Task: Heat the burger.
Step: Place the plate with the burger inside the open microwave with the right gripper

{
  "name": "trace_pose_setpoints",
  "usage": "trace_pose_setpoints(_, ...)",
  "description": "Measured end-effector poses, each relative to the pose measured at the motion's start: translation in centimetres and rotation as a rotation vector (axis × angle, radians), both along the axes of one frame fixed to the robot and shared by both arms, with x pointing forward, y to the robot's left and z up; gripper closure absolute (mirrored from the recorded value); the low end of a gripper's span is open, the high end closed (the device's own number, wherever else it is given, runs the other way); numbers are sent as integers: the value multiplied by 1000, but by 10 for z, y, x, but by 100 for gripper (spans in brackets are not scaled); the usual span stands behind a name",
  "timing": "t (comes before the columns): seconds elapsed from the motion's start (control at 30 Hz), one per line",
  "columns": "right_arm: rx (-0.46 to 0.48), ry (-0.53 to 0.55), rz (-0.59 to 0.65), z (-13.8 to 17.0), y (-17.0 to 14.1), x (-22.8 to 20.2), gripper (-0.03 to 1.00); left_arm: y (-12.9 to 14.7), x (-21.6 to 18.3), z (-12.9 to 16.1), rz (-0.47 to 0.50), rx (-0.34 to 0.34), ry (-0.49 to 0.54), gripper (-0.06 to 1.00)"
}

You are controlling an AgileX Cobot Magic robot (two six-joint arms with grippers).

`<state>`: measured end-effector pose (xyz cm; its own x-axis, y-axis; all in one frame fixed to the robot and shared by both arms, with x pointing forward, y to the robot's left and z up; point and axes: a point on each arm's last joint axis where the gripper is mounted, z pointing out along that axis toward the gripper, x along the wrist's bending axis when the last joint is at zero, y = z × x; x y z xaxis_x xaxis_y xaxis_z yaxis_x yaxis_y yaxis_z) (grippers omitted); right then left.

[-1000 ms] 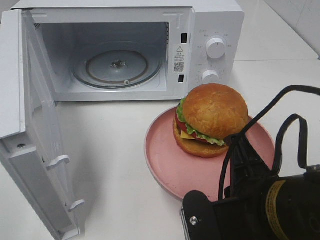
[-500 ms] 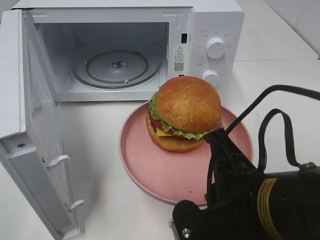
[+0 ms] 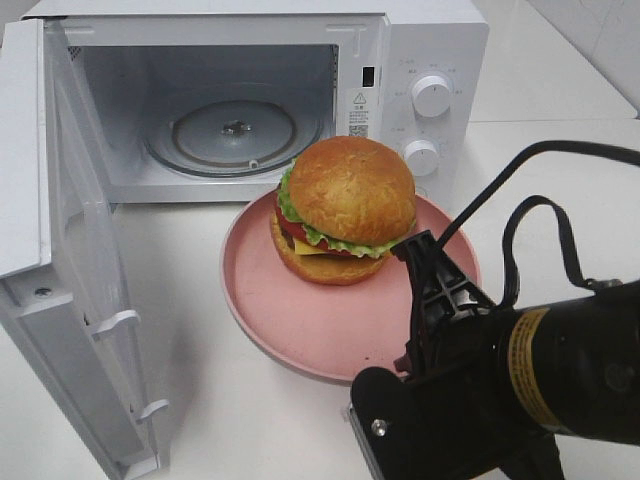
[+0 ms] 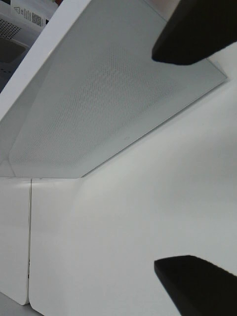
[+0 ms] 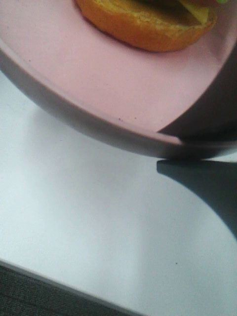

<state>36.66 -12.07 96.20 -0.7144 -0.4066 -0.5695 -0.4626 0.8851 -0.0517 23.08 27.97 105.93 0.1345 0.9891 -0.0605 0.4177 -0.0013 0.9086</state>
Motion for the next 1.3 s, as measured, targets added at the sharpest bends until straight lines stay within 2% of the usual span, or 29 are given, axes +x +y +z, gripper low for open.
trace_pose_setpoints(0.2, 5, 1, 59, -1, -4, 14, 92, 0, 0, 0, 0, 0, 0, -2)
trace_pose_setpoints(0.43, -94, 81, 79, -15, -13, 26, 92, 0, 0, 0, 0, 0, 0, -2)
trace_pose_setpoints(0.83, -82, 161, 93, -17, 6, 65, 92, 0, 0, 0, 0, 0, 0, -2)
trace_pose_setpoints(1.3, -94, 158, 126, -25, 31, 93, 92, 0, 0, 0, 0, 0, 0, -2)
